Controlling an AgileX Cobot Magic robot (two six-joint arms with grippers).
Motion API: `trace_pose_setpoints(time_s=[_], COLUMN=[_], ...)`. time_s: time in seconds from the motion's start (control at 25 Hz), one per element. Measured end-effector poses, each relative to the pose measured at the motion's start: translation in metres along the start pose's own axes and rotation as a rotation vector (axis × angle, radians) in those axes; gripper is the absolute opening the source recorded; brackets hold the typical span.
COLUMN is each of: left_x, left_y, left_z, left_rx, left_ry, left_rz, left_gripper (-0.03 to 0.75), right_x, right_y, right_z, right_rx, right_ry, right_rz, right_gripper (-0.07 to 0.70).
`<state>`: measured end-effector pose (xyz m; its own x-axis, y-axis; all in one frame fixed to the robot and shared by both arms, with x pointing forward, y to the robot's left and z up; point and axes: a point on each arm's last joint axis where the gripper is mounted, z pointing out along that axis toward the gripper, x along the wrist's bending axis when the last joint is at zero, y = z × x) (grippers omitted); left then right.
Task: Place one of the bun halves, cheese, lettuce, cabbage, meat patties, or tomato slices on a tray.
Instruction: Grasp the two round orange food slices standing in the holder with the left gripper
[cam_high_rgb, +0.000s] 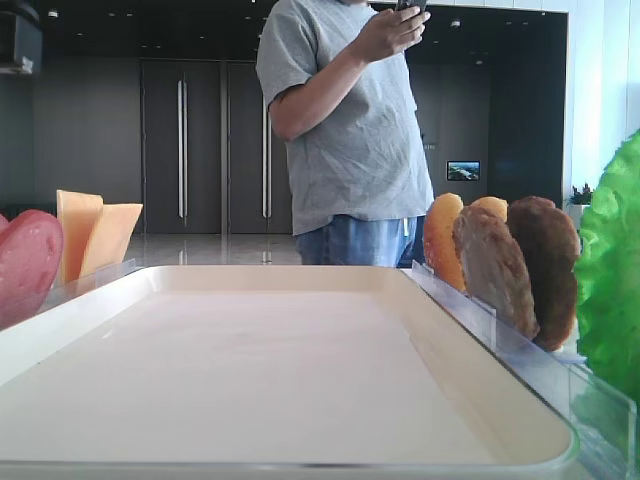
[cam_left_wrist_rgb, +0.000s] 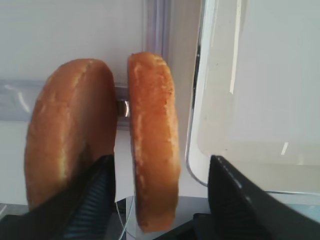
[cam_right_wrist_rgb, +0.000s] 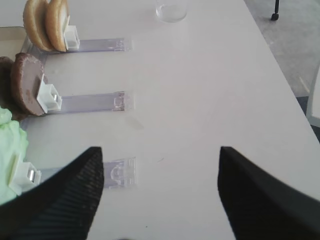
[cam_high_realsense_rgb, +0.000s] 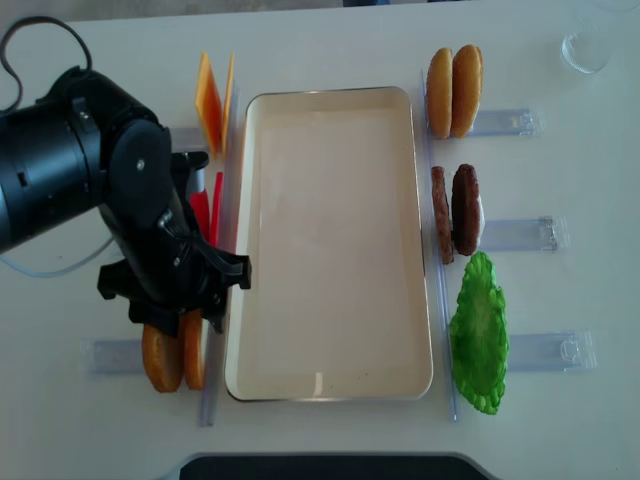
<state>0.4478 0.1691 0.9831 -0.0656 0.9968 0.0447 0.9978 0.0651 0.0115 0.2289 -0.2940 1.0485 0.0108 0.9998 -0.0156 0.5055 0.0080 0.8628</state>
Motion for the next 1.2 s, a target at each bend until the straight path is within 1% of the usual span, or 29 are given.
trace_pose_setpoints(time_s=[0.24,0.4,0.6,0.64,0.72,0.84,0.92,0.96,1.2], left_x=[-0.0007,-0.0007,-0.0007,-0.0007,-0.0007,-0.0007,-0.0004,0.0002,0.0004], left_y=[0.0008,0.0008,0.0008,0.0008,0.0008,0.0008,0.0008,0.0007,0.0009], left_z=[0.003,0.003,0.003,0.003,0.003,0.003,0.003,0.0029,0.0027], left_rx=[0.009,0.009,0.009,0.009,0.009,0.009,0.009,0.011,0.01], left_ry=[0.008,0.008,0.008,0.008,0.008,0.008,0.011,0.018,0.021], left_rz=[0.001,0.016,0.019,0.019,0.025,0.032,0.036,0.038,0.042], left_gripper=[0.451,0.451,0.444,0.433,0.382,0.264,0.171,0.144,0.141], right_x=[0.0,0.0,0.0,0.0,0.0,0.0,0.0,0.0,0.0], right_y=[0.0,0.0,0.0,0.0,0.0,0.0,0.0,0.0,0.0], right_z=[0.0,0.0,0.0,0.0,0.0,0.0,0.0,0.0,0.0], right_rx=[0.0,0.0,0.0,0.0,0.0,0.0,0.0,0.0,0.0], right_ry=[0.0,0.0,0.0,0.0,0.0,0.0,0.0,0.0,0.0], right_rz=[0.0,0.0,0.0,0.0,0.0,0.0,0.0,0.0,0.0], right_gripper=[0.465,0.465,0.465,0.465,0.465,0.465,0.465,0.465,0.465])
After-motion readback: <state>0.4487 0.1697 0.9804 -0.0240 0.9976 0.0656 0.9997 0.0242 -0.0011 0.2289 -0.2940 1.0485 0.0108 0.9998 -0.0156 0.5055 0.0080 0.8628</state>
